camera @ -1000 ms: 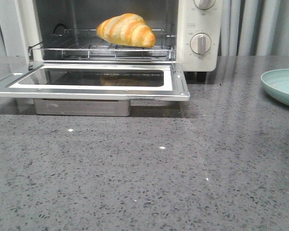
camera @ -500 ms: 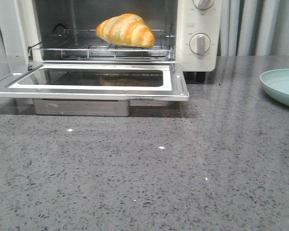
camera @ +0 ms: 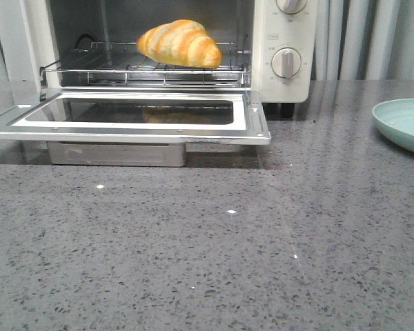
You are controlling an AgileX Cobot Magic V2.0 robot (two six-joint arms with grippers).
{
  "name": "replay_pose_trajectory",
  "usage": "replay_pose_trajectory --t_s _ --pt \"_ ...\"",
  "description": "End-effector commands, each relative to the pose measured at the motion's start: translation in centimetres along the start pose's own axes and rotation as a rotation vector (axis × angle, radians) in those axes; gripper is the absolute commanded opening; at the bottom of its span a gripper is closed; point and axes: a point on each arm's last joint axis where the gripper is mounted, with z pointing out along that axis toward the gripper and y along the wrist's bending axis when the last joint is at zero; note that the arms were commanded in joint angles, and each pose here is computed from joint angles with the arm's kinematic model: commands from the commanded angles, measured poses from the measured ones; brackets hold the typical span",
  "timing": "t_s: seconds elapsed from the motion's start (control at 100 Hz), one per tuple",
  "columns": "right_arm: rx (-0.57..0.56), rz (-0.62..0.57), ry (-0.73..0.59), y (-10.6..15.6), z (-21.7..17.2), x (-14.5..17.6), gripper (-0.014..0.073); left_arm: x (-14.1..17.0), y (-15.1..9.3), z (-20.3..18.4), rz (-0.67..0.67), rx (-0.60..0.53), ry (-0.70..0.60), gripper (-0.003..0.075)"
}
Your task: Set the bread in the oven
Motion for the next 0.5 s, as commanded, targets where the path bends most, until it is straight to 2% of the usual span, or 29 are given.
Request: replay_pose_trajectory --t_s 0.0,0.31,0.49 --pt "0.080 0.002 -0.139 -0.5 -0.9 -0.5 -0.0074 0.1 0.1 0.0 0.002 -0.011 -0.050 -0.0022" --pt "0.243 0.034 -0.190 -1.1 -2.2 3.2 -0.0074 0.1 0.1 0.0 0.002 -0.011 -0.050 -0.0021" --pt "0.306 0.036 -0.189 -1.3 -2.3 3.8 -0.0074 0.1 0.1 0.0 0.002 -0.011 -0.050 -0.0022"
